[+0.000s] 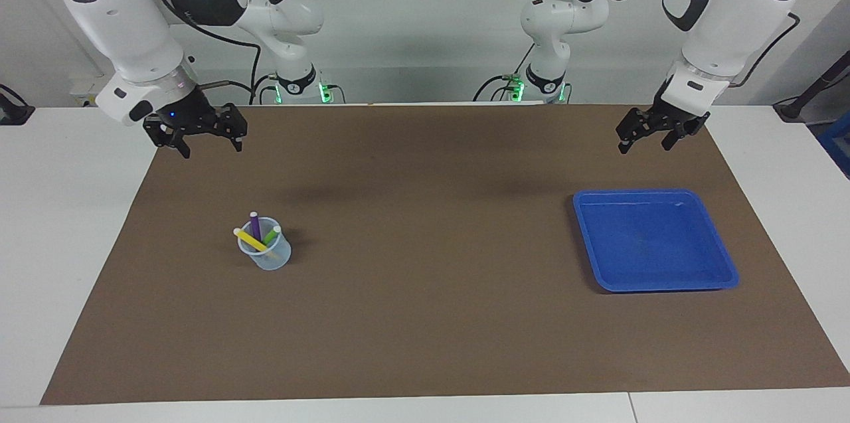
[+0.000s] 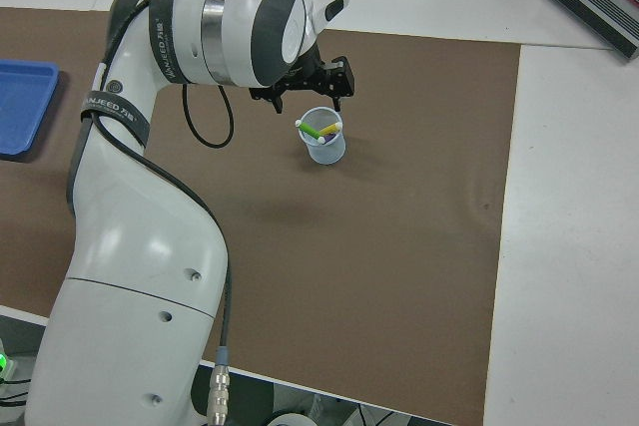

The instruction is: Right arm passes pens to left for tray arrangement

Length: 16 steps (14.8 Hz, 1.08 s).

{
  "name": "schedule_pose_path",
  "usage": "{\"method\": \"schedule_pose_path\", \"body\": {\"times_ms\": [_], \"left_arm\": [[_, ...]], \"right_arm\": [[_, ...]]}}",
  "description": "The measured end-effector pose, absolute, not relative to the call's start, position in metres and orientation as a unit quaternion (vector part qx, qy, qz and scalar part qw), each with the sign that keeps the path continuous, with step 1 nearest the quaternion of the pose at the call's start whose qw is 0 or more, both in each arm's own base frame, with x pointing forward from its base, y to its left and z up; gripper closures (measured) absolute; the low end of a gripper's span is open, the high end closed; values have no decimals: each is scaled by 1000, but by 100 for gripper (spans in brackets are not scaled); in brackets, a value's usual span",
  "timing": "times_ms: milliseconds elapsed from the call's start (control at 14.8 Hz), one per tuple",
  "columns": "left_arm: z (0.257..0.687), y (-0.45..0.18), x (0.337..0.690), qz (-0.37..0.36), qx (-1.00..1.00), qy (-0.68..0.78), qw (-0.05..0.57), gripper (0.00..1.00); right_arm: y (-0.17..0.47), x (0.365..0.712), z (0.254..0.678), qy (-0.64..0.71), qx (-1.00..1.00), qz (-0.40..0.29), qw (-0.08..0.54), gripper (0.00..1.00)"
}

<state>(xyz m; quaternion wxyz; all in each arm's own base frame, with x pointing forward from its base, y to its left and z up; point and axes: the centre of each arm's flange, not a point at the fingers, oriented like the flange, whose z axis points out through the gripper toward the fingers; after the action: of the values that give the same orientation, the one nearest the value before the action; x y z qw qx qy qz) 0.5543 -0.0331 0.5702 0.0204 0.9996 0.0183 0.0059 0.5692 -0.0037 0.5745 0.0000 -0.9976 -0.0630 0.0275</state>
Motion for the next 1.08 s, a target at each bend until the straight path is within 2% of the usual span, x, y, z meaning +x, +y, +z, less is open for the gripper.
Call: {"method": "schedule_pose_path", "body": {"times_ms": [1080], "left_arm": [[567,-34,554,3,1000,18,20,0]], "right_arm": [[-3,569,575,-62,-998,28,0,0]]}}
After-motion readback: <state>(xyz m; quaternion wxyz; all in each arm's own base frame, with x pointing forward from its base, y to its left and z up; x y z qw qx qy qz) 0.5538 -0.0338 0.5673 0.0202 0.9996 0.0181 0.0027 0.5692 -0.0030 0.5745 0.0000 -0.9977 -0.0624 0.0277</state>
